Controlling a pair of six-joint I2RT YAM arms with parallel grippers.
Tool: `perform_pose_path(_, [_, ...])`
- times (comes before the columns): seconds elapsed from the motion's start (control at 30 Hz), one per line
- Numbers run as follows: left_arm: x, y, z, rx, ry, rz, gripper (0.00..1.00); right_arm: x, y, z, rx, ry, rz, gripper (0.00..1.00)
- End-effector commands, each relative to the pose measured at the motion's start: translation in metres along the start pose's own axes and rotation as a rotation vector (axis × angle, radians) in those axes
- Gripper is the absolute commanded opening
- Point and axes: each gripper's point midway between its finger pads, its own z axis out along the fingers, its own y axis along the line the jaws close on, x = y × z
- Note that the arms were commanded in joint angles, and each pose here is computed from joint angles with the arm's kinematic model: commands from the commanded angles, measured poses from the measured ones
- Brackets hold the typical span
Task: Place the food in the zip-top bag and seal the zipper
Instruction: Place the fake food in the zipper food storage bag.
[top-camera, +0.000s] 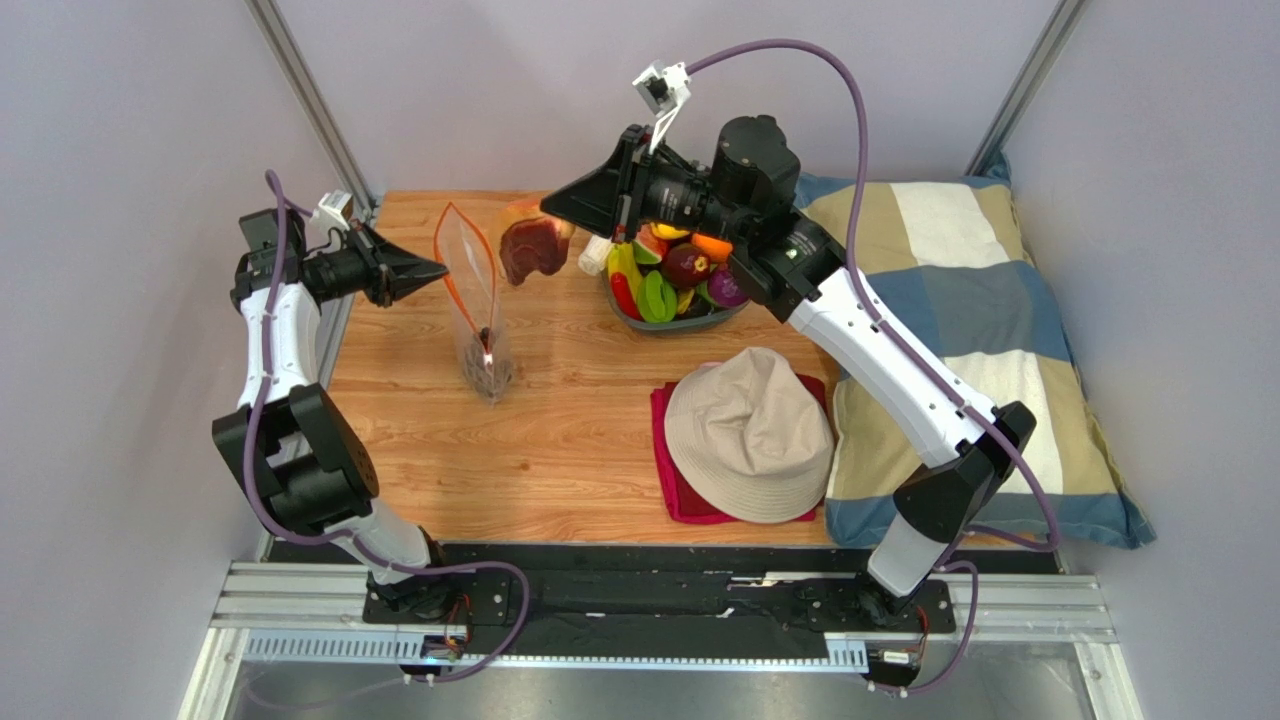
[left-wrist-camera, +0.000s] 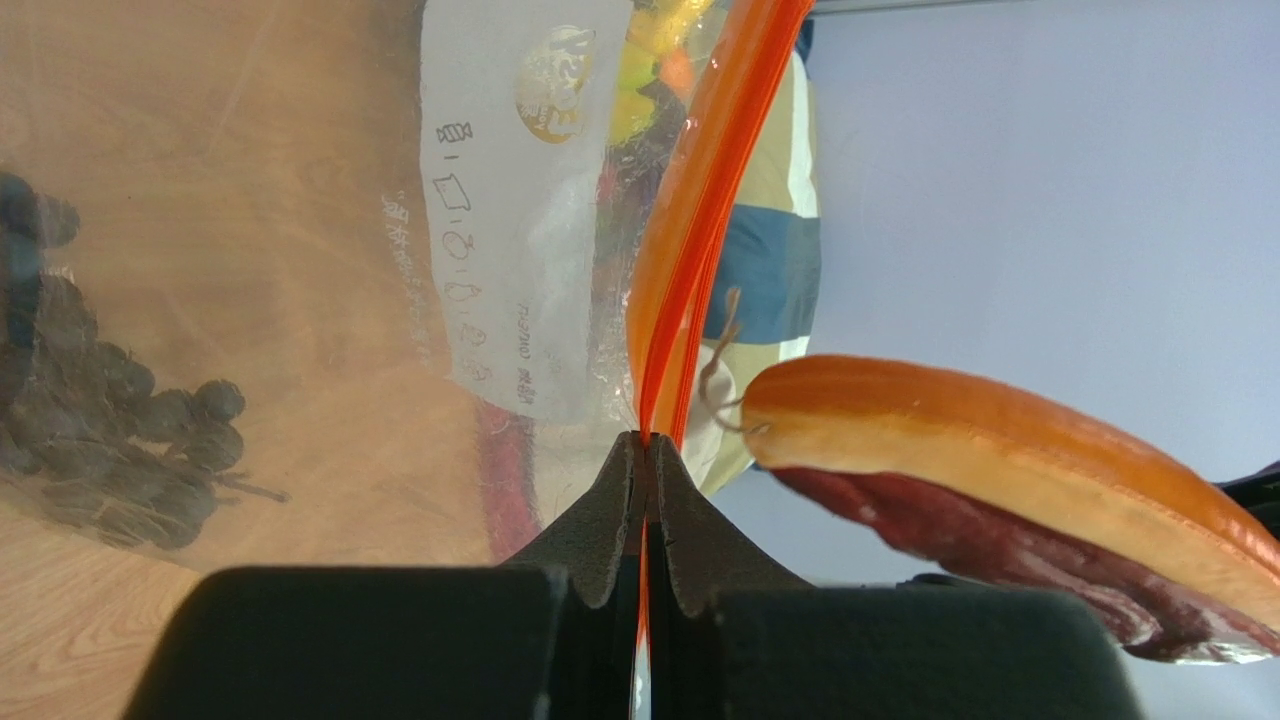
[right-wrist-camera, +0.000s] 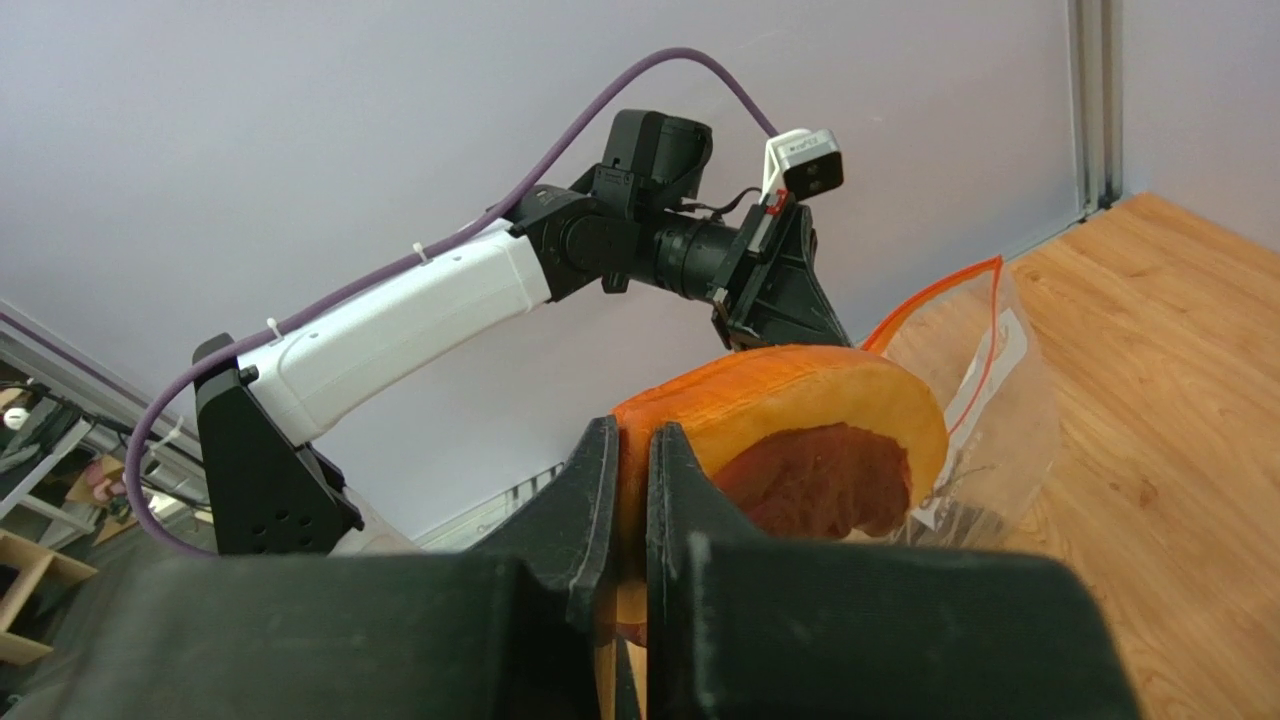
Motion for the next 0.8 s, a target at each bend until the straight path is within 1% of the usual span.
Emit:
perform_pose_path(0.0, [0.007, -0.017, -0.005, 0.025, -0.010, 0.067, 0.00, -0.023, 0.018, 0.001, -0.036, -0.068, 0.028, 0.00])
perform_pose_path(0.17, [0.006, -0.018, -0.006, 0.025, -0.013, 0.074, 0.00, -0.032, 0.028, 0.003, -0.066, -0.091, 0.045, 0.00])
perform_pose_path(0.3, [0.005, -0.020, -0.006, 0.028, -0.016, 0.081, 0.00, -0.031, 0.034, 0.003, -0.082, -0.086, 0.042, 0.00])
perform_pose_path(0.47, [0.007, -0.022, -0.006, 0.031, -0.011, 0.090, 0.00, -0.024, 0.028, 0.013, -0.083, -0.073, 0.055, 0.00])
perform_pose_path(0.63, [0.010, -0.027, -0.004, 0.036, -0.005, 0.098, 0.00, -0.028, 0.029, 0.019, -0.097, -0.092, 0.039, 0.00])
perform_pose_path(0.77, [0.011, -0.028, -0.004, 0.034, -0.004, 0.096, 0.00, -0.024, 0.020, 0.029, -0.083, -0.101, 0.023, 0.00])
